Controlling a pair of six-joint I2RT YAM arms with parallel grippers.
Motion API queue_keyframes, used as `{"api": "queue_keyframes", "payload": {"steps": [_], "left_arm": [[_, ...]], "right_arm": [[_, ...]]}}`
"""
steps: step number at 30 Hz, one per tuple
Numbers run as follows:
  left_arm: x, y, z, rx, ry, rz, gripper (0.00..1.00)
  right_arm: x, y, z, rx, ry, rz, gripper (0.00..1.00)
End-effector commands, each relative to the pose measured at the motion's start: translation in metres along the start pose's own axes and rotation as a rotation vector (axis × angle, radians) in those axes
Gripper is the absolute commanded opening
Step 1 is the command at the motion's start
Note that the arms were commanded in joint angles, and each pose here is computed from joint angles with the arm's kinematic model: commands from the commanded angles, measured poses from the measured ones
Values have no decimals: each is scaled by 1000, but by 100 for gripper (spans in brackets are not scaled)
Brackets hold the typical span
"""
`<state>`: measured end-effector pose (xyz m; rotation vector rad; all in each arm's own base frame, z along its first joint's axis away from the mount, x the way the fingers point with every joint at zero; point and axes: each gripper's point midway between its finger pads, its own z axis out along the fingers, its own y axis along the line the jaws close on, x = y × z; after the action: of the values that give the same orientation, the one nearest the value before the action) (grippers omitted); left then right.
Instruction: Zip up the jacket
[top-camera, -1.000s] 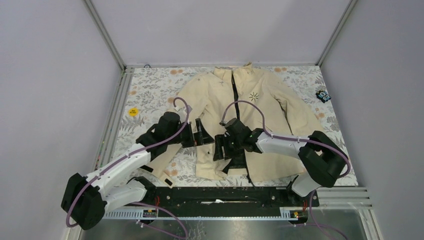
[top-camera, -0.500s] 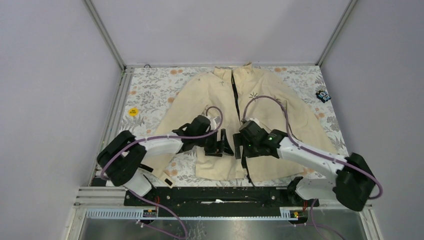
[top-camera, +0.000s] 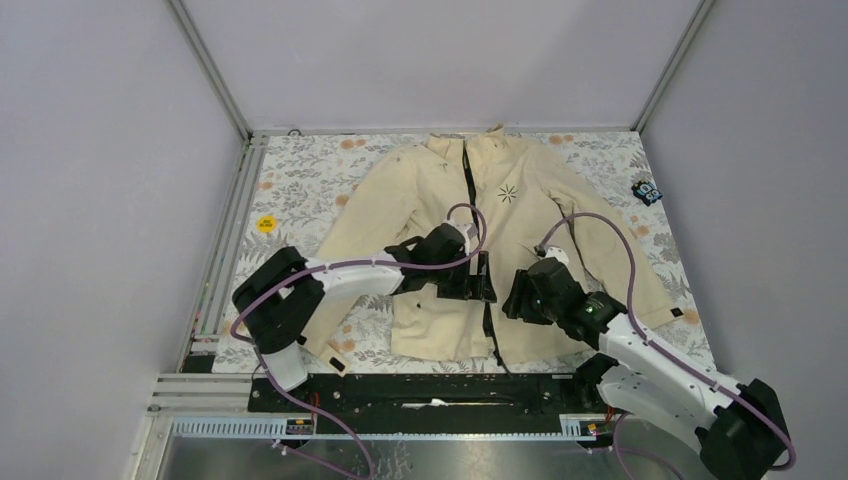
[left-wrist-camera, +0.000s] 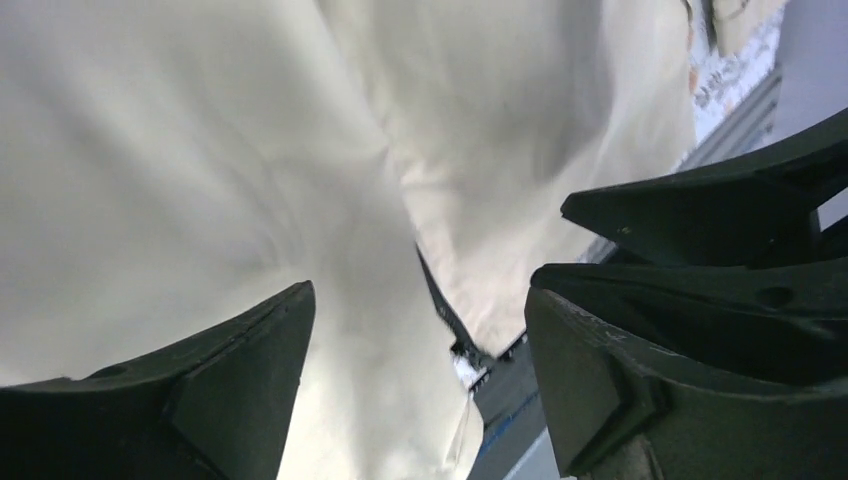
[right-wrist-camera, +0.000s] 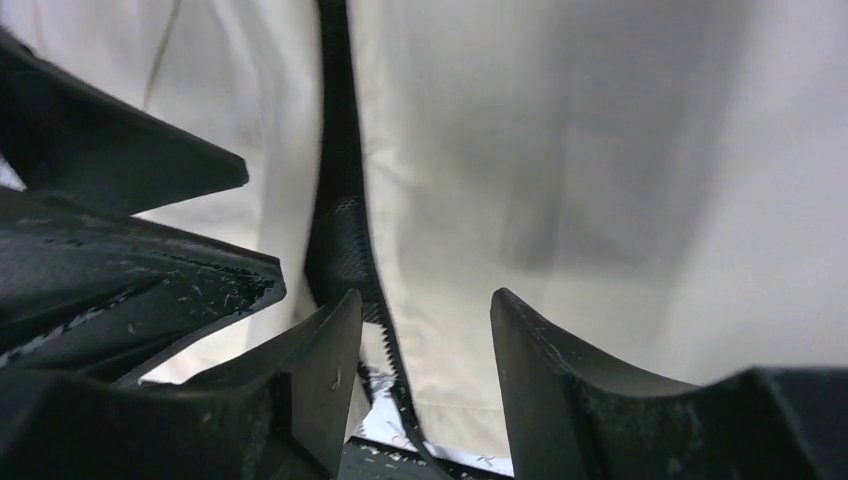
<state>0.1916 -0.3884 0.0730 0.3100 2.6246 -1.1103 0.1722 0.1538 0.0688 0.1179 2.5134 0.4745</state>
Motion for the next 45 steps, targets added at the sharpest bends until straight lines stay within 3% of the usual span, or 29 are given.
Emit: {"api": "queue_keyframes", "payload": {"steps": [1,4,7,11,14,17,21,28,33,38,40,44,45], "left_arm": [[-9,17,15,-191,-42,62,78],[1,21,22,-201,-8,71,68],[4,15,12,-144,-26,76,47],[-3,-8,-24,226,-73,-48,14],[-14,-7,-51,375,-130,-78,0],[-10,-9,-65,468,-136,-89,0],[-3,-13,-73,538,-137,-92,0],[-10,-22,-81,599,-191,-92,0],[-9,-14,-75,566,-189,-100,0],[-6,5,-64,436,-177,-92,2],[-6,10,-64,395,-178,-75,12],[-10,14,-69,318,-183,-41,41],[-13,17,-71,277,-188,-22,49]], "right_arm": [[-8,2,10,-58,6,38,57],[6,13,15,-111,112,10,58],[20,35,15,-250,192,0,58],[33,66,7,-466,245,33,63],[34,86,2,-603,253,73,76],[30,101,-1,-698,253,101,83],[26,123,-12,-843,291,137,86],[29,131,-16,-917,344,220,84],[21,136,-26,-941,322,290,77],[32,116,-14,-793,332,369,47],[37,110,-14,-768,344,383,35],[44,104,-17,-759,343,346,0],[48,100,-15,-732,342,316,0]]}}
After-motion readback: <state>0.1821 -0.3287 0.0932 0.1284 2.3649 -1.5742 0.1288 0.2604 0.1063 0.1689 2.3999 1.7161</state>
